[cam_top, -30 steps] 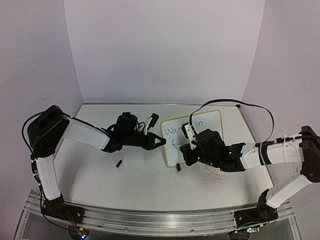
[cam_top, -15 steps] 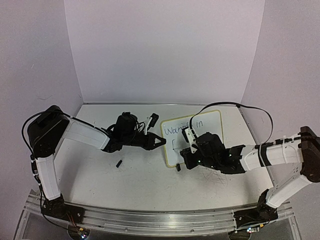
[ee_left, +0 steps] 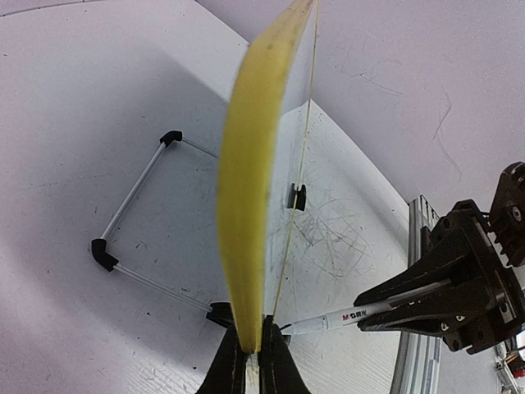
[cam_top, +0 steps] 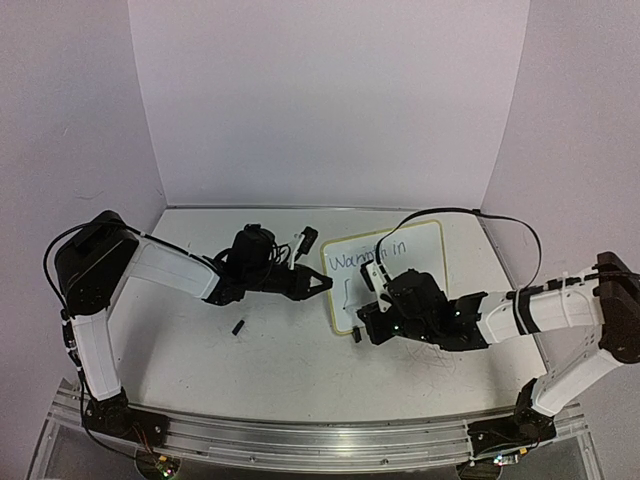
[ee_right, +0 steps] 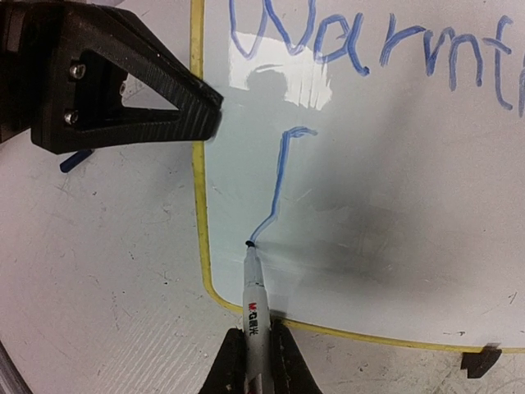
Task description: Write a sentence on the whiteboard
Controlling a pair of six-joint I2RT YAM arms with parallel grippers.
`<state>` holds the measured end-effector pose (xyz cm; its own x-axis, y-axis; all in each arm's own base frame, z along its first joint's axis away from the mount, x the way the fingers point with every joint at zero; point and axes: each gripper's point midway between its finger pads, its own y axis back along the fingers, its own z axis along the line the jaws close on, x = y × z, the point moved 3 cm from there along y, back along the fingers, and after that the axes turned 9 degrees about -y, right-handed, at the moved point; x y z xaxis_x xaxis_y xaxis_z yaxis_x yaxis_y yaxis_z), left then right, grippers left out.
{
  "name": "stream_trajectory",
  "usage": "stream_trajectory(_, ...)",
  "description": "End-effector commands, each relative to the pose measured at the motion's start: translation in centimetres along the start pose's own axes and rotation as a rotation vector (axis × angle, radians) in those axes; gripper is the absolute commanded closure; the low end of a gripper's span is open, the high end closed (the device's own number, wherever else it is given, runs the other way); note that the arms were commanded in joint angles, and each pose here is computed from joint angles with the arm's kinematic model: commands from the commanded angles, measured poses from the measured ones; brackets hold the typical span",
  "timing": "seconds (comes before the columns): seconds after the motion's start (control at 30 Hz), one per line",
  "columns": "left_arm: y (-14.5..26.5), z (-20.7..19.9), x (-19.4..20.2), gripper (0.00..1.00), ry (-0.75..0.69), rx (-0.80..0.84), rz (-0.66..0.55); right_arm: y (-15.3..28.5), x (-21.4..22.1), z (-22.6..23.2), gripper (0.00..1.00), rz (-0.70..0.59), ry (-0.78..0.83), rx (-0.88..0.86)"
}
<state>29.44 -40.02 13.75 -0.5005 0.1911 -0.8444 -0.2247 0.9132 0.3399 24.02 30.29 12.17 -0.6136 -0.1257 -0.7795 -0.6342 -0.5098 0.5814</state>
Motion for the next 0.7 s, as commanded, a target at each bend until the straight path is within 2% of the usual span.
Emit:
stream_trajectory(0.0,-0.9,-0.6,2.2,1.0,-0.005,0.008,0.076,2.1,-3.4,1.2,1.0,-0.095,-0.043,-0.049)
stream_trajectory(0.2,-0.8,-0.6,2.2,1.0,-0.007,0.007,0.076,3.2,-5.2,1.0,1.0,-0.154,-0.038,-0.039)
stream_trajectory(0.67,-0.8,-0.7,2.1,1.0,-0.007,0.006,0.074,1.0,-5.2,1.0,1.0,-0.14,-0.022,0.009)
